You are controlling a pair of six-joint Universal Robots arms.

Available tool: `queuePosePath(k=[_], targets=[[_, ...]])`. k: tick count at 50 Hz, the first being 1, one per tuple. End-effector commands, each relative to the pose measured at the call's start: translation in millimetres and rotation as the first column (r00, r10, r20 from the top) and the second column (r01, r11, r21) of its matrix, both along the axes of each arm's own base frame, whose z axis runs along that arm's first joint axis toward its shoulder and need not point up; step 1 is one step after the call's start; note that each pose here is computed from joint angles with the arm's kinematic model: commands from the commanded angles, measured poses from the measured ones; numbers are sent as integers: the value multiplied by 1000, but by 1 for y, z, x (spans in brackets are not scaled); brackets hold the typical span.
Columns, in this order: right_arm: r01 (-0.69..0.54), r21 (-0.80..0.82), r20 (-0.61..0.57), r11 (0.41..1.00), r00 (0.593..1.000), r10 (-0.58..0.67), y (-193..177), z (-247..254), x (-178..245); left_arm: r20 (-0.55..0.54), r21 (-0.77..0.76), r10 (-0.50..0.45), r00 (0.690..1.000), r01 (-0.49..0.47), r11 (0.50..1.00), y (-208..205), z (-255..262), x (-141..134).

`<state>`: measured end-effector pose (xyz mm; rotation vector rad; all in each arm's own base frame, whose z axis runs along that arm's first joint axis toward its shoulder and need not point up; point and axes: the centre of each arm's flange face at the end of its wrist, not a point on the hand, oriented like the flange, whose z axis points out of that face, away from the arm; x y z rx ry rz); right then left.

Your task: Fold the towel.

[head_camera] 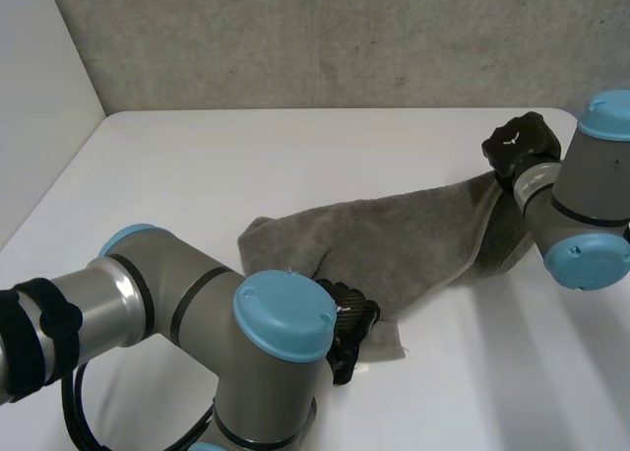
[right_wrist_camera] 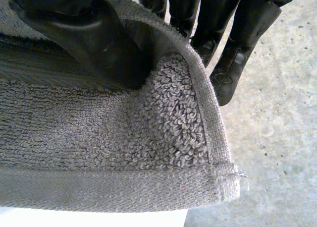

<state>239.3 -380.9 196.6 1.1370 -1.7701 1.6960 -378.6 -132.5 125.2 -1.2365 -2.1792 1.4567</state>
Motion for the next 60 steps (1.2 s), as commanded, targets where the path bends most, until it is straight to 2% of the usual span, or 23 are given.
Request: queuePosePath(k=[1, 13, 21, 24, 26, 27, 29, 30, 32, 38, 43, 45, 48, 54, 59, 60], targets=[[1, 5, -4, 1000, 1000, -1, 0, -2, 0, 10, 6, 9, 1000, -9, 1000, -4, -4, 1], [4, -8, 1, 1000, 1000, -4, 1, 4, -1, -27, -22, 48, 998, -48, 999, -19, 12, 4], [9, -6, 10, 1000, 1000, -9, 7, 21, -6, -93, -66, 132, 987, -139, 988, -50, 46, 22], [8, 7, 13, 1000, 1000, -8, 13, 36, -9, -136, -91, 174, 975, -187, 978, -63, 68, 34], [2, -7, 19, 1000, 1000, -2, 24, 63, -12, -161, -106, 199, 967, -217, 970, -71, 80, 42], [2, -7, 19, 1000, 1000, -2, 24, 63, -12, -190, -123, 232, 954, -257, 958, -82, 93, 53], [-22, -39, 31, 999, 999, 23, 37, 94, -14, -264, -174, 293, 919, -344, 923, -104, 129, 81], [-22, -39, 31, 999, 999, 23, 37, 94, -14, -264, -174, 293, 919, -345, 922, -104, 129, 81], [-34, -31, 33, 999, 999, 35, 48, 115, -22, -323, -207, 313, 893, -389, 897, -121, 155, 103], [-60, 35, 27, 998, 998, 59, 65, 125, -27, -375, -197, 309, 874, -401, 895, -133, 168, 119], [-89, 125, 6, 988, 996, 89, 76, 116, -26, -378, -136, 357, 854, -432, 891, -138, 163, 128], [-95, 210, -24, 973, 994, 102, 80, 105, -27, -352, -95, 401, 846, -459, 883, -145, 155, 136], [-98, 278, -85, 955, 988, 126, 75, 85, -24, -307, -50, 443, 843, -479, 877, -157, 136, 141], [-101, 294, -157, 950, 976, 152, 54, 65, -20, -259, -13, 463, 848, -482, 876, -173, 117, 138], [-122, 167, -148, 978, 978, 147, 26, 71, -2, -305, -58, 451, 839, -489, 870, -200, 129, 130], [-141, 46, -127, 989, 981, 146, 14, 85, 10, -348, -101, 431, 832, -491, 865, -211, 145, 126]])
